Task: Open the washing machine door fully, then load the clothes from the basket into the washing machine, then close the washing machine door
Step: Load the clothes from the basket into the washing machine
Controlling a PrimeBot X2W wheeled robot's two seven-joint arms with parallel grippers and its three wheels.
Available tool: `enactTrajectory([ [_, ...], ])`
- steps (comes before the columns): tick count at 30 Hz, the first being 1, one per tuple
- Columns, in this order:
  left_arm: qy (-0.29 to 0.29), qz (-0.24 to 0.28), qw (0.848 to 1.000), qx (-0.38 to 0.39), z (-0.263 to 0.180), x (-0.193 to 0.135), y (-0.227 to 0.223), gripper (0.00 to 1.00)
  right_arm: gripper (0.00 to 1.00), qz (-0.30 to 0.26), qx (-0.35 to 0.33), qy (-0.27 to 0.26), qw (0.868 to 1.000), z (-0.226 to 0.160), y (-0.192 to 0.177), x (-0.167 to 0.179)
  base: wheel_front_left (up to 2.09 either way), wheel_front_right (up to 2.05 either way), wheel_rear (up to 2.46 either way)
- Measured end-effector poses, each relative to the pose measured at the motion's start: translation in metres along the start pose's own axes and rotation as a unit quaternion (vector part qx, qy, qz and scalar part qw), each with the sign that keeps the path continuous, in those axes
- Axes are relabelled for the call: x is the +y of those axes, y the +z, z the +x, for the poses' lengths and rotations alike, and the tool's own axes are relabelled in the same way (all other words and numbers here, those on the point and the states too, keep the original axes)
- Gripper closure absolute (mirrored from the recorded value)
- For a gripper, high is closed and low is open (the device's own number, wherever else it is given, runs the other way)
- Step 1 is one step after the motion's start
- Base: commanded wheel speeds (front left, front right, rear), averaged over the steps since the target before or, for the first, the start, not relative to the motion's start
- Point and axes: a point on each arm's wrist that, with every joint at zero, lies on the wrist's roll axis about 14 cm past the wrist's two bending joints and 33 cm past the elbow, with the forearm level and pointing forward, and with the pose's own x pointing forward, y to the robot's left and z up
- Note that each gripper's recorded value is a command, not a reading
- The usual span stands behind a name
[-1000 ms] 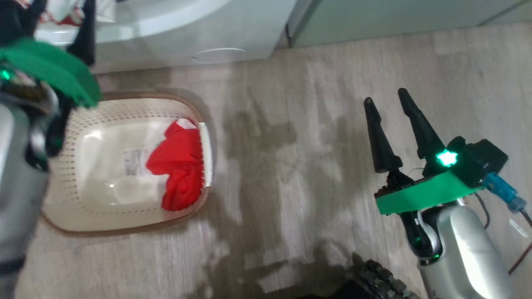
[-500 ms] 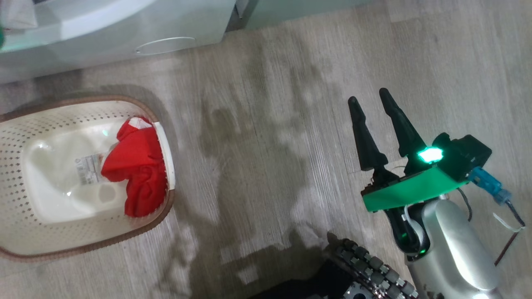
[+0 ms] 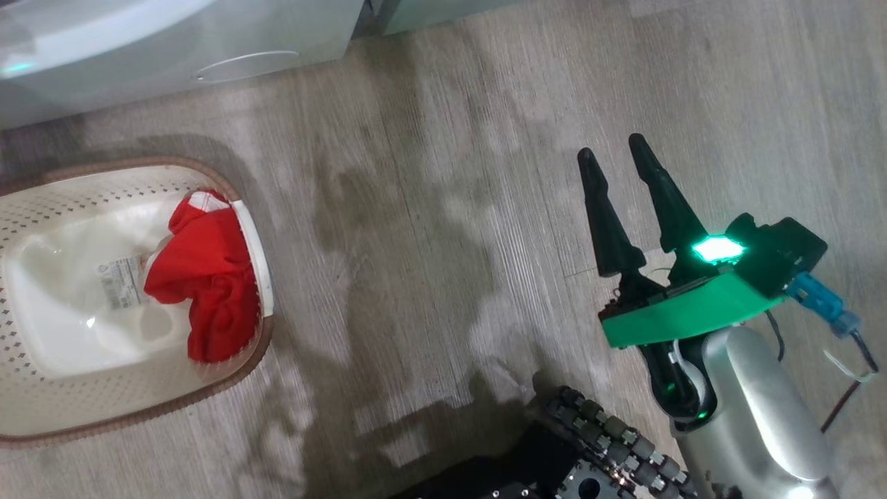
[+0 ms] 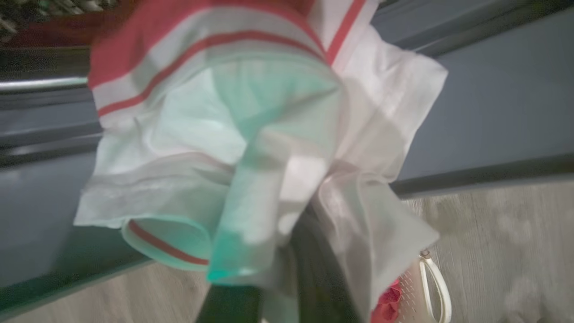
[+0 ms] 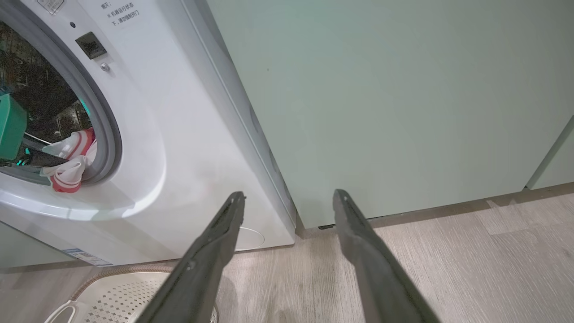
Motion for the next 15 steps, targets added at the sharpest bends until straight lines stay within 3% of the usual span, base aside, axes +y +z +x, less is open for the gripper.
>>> enactTrajectory([
  [3,0.015,0.017,0.999,-0.027,0.000,0.005,0.009,1.00,0.00,0.001,0.000,-0.002,1.000,0.000,0.000,-0.001,0.00,0.00,0.00],
  [9,0.040,0.025,0.987,-0.154,-0.002,0.011,0.056,1.00,0.00,0.003,0.007,-0.006,1.000,0.001,-0.005,-0.003,0.00,0.00,0.00],
  [15,0.057,0.043,0.945,-0.319,-0.012,0.016,0.115,1.00,0.00,0.001,0.021,-0.014,1.000,0.004,-0.016,-0.009,0.00,0.00,0.00],
])
